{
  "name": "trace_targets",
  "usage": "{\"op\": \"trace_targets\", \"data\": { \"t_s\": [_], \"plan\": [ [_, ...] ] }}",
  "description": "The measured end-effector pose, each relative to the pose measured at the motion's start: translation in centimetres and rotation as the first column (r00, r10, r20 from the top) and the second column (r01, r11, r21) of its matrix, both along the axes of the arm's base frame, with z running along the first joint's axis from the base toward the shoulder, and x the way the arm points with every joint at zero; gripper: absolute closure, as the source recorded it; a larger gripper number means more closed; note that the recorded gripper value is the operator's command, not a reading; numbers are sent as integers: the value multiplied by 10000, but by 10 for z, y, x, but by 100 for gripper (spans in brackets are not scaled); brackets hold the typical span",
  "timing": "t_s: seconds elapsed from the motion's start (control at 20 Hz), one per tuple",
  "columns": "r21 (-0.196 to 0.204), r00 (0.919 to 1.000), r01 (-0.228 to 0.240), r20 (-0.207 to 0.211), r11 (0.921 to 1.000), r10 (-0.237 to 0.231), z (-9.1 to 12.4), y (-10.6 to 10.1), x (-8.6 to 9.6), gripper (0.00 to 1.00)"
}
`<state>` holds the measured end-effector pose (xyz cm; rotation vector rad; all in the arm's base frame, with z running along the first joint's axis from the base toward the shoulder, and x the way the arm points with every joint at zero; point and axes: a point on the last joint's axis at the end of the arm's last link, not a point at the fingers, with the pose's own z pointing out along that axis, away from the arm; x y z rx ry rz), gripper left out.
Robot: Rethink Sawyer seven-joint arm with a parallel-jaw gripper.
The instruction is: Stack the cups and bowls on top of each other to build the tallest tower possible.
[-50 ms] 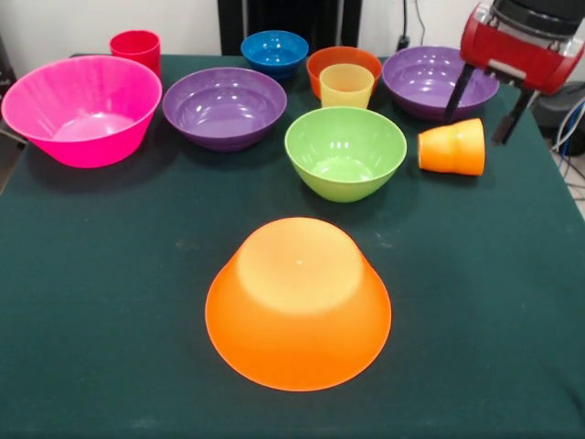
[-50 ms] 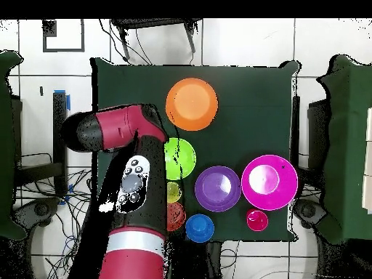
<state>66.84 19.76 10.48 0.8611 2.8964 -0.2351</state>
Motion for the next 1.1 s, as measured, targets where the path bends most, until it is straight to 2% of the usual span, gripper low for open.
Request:
{"op": "trace_targets", "data": {
  "t_s": [0.2, 0.25, 0.55, 0.65, 0.85, 0.9, 1.1],
  "plan": [
    [315, 9991, 306, -288, 9990, -297, 2, 16, -29, 0],
    [384, 9990, 293, -355, 9988, -280, 1, 22, -42, 0],
    [419, 9990, 141, -433, 9990, -122, -8, 31, -75, 0],
    [298, 9987, 34, -501, 9995, -19, -16, 31, -93, 0],
    [114, 9982, 11, -607, 9999, -4, -24, 25, -113, 0],
    [1, 9976, 61, -685, 10000, -61, -27, 19, -123, 0],
    [-219, 9956, 247, -899, 9995, -266, -30, 3, -137, 0]
  ]
}}
